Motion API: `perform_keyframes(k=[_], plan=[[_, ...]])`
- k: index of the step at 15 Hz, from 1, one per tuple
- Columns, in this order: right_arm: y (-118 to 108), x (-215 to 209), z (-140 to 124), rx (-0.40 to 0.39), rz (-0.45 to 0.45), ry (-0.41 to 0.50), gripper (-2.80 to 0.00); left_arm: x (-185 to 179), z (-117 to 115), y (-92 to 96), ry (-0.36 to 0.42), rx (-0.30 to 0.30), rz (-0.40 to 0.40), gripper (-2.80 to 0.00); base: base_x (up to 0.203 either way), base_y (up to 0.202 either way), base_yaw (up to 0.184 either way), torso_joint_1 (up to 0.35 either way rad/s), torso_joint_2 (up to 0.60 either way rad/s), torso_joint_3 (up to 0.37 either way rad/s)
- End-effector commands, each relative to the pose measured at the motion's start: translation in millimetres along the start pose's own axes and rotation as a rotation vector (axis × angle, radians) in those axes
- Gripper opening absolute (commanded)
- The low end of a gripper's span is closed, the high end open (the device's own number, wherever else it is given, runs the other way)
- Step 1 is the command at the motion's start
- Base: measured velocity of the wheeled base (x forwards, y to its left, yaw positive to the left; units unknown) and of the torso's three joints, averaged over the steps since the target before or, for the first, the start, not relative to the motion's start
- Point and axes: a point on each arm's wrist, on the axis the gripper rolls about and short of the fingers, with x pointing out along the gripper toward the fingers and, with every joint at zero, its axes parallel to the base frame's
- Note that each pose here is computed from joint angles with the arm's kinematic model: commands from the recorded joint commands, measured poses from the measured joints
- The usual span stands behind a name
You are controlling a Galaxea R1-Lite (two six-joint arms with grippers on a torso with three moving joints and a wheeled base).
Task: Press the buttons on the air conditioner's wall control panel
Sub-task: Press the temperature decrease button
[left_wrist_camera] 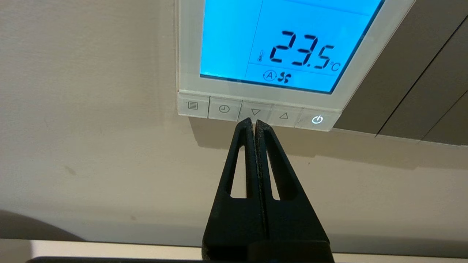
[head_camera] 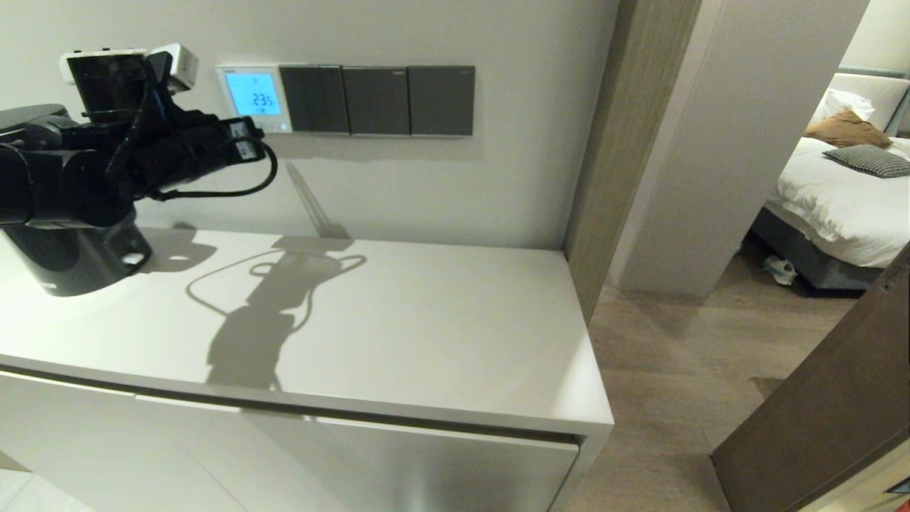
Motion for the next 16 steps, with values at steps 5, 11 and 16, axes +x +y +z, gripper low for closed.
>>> perform_keyframes(k=[5,11,16], plan=[[0.0,0.2,-0.4,0.000,0.001,0.003,-2.80,4.4,-2.3,-0.2,0.001,-0.001,-0.003,-2.80,0.000,0.000,0.000,0.000,0.00,0.000],[0.0,0.2,-0.4,0.000,0.001,0.003,-2.80,2.7,-0.1,-0.4,-0.006,-0.002,-0.004,-2.80,0.000,0.000,0.000,0.000,0.00,0.000],[0.0,0.2,-0.4,0.000,0.001,0.003,-2.80,-2.4,1.5,-1.5,-0.005,-0.005,-0.003,-2.80,0.000,0.000,0.000,0.000,0.00,0.000]])
